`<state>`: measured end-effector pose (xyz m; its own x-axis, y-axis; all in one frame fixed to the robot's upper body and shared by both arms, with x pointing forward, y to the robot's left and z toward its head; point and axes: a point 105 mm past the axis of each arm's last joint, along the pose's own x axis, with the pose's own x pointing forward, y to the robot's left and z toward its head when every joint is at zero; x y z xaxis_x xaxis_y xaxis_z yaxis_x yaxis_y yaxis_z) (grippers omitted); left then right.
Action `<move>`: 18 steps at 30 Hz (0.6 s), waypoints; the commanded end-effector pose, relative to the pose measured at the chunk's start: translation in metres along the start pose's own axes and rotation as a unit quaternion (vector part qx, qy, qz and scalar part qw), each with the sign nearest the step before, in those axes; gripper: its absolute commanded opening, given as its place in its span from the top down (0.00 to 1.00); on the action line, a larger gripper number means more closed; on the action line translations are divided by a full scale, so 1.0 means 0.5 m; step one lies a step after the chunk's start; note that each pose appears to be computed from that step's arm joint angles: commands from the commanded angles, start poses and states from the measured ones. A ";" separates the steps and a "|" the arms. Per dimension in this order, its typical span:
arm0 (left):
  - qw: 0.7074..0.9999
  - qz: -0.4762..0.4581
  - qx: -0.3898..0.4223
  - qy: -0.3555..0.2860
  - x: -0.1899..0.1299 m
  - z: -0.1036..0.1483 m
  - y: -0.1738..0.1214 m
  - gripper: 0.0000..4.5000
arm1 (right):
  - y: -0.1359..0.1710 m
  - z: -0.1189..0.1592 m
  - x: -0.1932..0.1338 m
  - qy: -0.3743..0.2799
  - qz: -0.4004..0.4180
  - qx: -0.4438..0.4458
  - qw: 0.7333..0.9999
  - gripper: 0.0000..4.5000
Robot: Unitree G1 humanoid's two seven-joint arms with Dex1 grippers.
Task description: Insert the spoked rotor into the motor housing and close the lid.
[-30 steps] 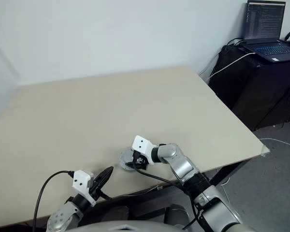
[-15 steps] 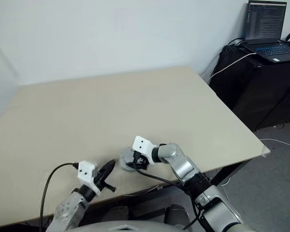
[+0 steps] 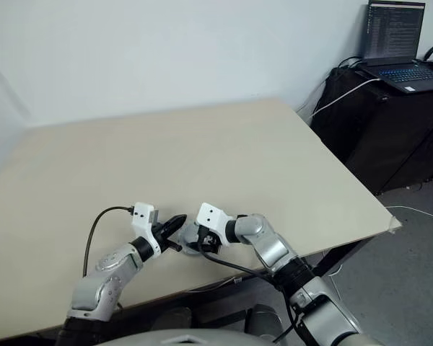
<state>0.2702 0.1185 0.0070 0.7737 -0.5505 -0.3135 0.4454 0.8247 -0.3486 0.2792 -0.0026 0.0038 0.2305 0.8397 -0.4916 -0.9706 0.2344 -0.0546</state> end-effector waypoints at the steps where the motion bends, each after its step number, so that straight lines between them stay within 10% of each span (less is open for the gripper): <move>1: 1.000 0.002 0.010 0.009 0.006 0.015 0.000 1.00 | -0.003 -0.027 -0.006 0.028 -0.011 0.010 0.999 0.27; 18: 0.996 -0.014 -0.006 0.091 -0.018 -0.022 -0.016 1.00 | 0.000 -0.020 -0.004 0.022 -0.013 0.011 1.000 0.27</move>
<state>0.2577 0.1224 -0.0004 0.6860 -0.5593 -0.4654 0.4340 0.8279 -0.3553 0.2788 -0.0029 0.0035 0.2454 0.8350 -0.4925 -0.9662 0.2521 -0.0542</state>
